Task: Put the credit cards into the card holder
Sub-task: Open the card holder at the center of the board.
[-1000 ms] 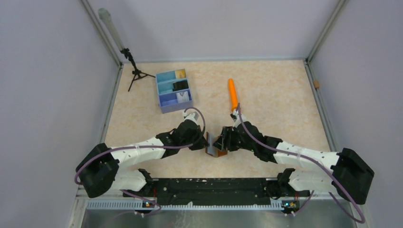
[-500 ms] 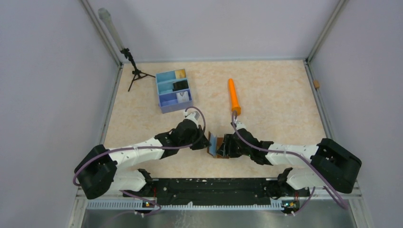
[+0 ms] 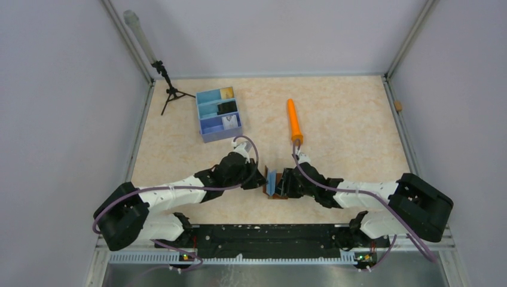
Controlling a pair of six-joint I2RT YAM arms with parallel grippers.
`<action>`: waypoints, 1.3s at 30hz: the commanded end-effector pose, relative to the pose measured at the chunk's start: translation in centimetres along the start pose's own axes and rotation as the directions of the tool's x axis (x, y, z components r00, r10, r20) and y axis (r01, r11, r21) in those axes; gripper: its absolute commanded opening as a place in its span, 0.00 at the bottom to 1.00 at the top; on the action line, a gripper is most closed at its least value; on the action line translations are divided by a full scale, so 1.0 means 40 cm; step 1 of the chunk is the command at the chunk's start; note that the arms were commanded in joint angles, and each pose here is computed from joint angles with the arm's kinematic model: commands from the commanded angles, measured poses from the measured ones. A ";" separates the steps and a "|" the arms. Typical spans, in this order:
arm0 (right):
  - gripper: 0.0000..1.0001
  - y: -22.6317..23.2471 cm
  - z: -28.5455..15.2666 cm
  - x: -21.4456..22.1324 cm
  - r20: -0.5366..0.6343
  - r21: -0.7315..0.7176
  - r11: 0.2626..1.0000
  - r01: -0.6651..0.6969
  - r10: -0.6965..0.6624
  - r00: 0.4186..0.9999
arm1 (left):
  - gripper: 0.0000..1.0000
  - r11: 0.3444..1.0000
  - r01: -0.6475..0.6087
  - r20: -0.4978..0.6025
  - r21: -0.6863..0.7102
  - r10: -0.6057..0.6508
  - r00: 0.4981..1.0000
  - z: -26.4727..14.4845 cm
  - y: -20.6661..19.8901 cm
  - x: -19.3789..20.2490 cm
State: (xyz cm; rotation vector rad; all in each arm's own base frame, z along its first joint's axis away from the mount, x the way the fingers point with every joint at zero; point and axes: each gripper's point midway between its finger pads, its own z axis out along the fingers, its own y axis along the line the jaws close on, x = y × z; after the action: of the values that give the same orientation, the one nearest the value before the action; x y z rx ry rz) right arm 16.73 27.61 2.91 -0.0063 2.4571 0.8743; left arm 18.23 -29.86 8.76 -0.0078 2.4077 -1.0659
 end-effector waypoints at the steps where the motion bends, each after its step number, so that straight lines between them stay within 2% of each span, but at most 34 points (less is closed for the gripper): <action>1: 0.42 -0.055 0.002 0.021 -0.002 0.081 0.997 0.006 -0.006 1.000 | 0.13 0.998 -0.015 -0.001 0.065 0.015 1.000 -0.003 -0.029 0.001; 3: 0.42 -0.058 0.002 0.021 -0.002 0.087 0.996 0.007 -0.007 1.000 | 0.12 0.998 -0.015 -0.003 0.067 0.015 1.000 -0.002 -0.029 0.002; 5: 0.42 -0.062 0.001 0.019 0.001 0.099 0.995 0.007 -0.007 1.000 | 0.06 0.999 -0.014 0.006 0.030 0.014 1.000 0.003 -0.011 -0.001; 6: 0.42 -0.064 -0.002 0.017 0.003 0.105 0.994 0.007 -0.007 1.000 | 0.01 1.000 -0.008 0.016 -0.017 0.008 1.000 0.004 0.010 -0.005; 8: 0.42 -0.065 -0.013 0.007 0.016 0.118 0.993 0.007 -0.009 1.000 | 0.00 0.988 0.009 0.013 -0.156 -0.007 1.000 0.000 0.073 -0.001; 9: 0.43 -0.066 -0.021 0.001 0.024 0.125 0.992 0.011 -0.014 1.000 | 0.00 0.984 0.008 0.022 -0.181 -0.004 1.000 -0.001 0.083 -0.006; 16: 0.50 -0.055 -0.108 -0.074 0.115 0.172 0.984 0.039 -0.059 0.992 | 0.00 0.982 0.031 0.041 -0.187 -0.024 0.999 -0.003 0.074 -0.019; 22: 0.47 0.058 -0.172 -0.143 0.188 0.020 0.994 0.108 -0.110 0.976 | 0.00 0.986 0.033 0.041 -0.166 -0.027 0.999 -0.005 0.067 -0.017; 27: 0.39 0.141 -0.169 -0.151 0.172 -0.100 0.982 0.162 -0.143 0.975 | 0.00 0.986 0.037 0.040 -0.160 -0.031 0.999 -0.004 0.067 -0.014; 33: 0.34 0.244 -0.143 -0.128 0.140 -0.266 0.944 0.194 -0.162 0.977 | 0.00 0.988 0.049 0.039 -0.146 -0.044 0.998 -0.004 0.065 -0.008; 39: 0.32 0.299 -0.121 -0.121 0.126 -0.332 0.925 0.187 -0.153 0.980 | 0.00 0.993 0.055 0.053 -0.108 -0.050 0.997 -0.002 0.045 -0.018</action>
State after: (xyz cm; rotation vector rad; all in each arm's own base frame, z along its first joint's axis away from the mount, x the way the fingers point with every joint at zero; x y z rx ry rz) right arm 16.12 29.88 10.68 -0.2454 2.2983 1.0064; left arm 18.89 -27.77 6.85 -0.1298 2.4733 -0.8865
